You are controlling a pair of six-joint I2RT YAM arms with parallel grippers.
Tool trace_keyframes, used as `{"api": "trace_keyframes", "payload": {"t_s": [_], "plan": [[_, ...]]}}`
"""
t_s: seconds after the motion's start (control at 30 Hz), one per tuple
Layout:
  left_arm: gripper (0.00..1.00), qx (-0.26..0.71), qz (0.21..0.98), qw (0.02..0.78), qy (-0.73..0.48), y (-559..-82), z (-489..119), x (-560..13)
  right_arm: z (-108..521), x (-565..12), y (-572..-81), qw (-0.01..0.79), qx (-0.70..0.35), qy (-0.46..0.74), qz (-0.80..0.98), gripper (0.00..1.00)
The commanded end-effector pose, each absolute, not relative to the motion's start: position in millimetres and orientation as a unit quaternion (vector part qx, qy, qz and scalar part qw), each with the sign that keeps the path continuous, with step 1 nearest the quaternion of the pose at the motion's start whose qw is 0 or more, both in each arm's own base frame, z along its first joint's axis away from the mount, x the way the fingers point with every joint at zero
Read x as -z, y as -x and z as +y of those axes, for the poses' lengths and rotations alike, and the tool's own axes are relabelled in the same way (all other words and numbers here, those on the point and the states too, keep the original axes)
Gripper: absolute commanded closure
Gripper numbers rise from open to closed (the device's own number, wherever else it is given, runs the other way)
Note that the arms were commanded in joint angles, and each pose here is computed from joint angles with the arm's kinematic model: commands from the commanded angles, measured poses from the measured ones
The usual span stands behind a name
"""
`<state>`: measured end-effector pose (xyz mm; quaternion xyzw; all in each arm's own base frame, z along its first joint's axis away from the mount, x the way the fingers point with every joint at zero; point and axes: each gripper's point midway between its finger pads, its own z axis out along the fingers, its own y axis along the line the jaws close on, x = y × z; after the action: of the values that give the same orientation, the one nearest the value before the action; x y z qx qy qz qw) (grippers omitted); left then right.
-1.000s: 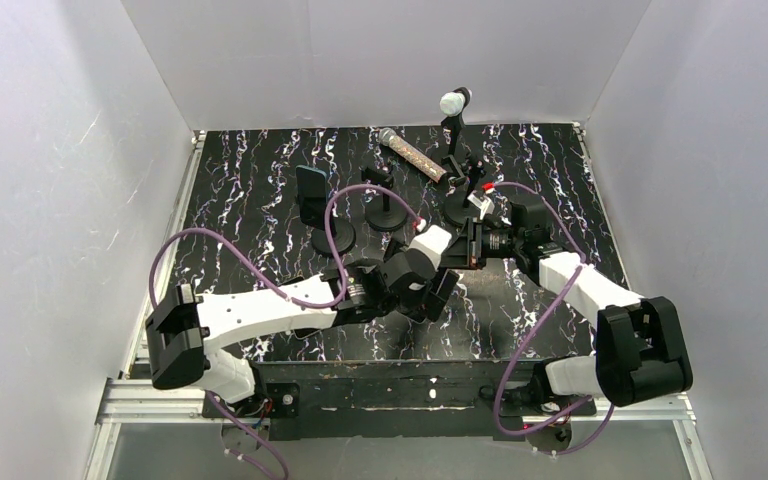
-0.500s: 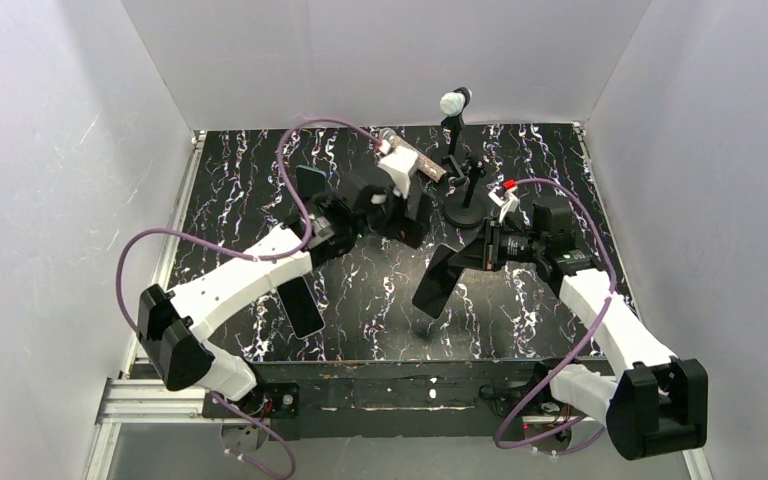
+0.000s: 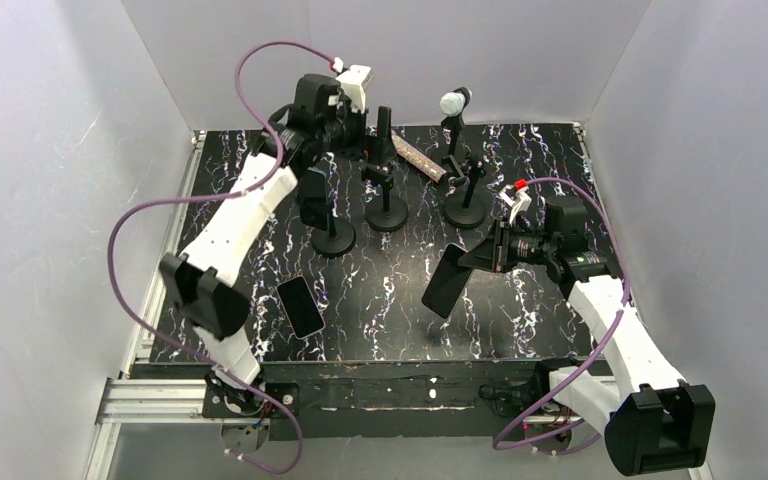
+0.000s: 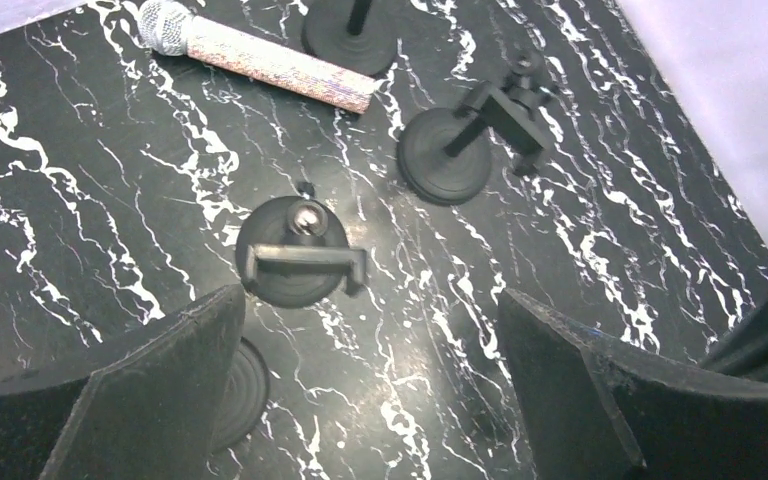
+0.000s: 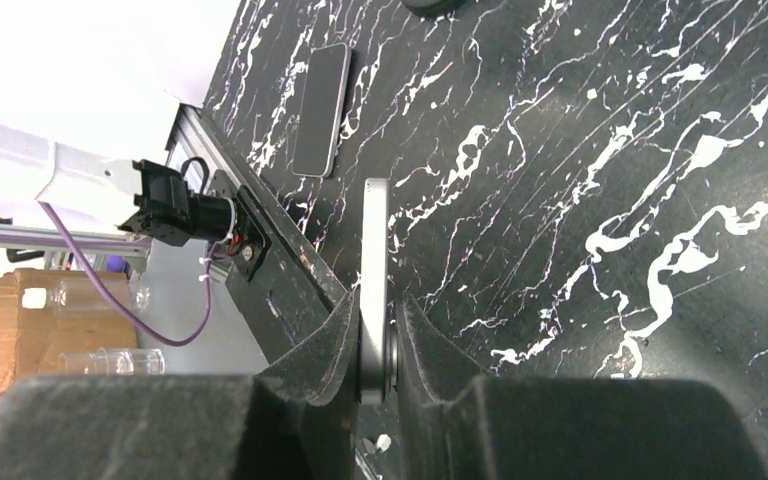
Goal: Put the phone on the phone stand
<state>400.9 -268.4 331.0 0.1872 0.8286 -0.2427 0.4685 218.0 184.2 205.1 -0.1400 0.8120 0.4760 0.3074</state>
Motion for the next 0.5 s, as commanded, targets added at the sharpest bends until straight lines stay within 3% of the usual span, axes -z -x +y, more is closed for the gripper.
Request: {"api": "trace_keyframes", "payload": {"t_s": [0.0,0.2,0.47], "plan": [[0.05,0.254,0.867,0.373,-0.211,-408,-258,-303,184,-222,-217,0.322,-0.479,0.154,0.802,0.99],[0.1,0.228,0.887,0.328,-0.231,-422,-245,-274,184,-218,-216,0.313,-0.48,0.154,0.805,0.99],[0.33,0.203,0.906,0.279,-0.246,-429,-238,-231,183,-216,-216,0.311,-0.478,0.153,0.807,0.99]]}}
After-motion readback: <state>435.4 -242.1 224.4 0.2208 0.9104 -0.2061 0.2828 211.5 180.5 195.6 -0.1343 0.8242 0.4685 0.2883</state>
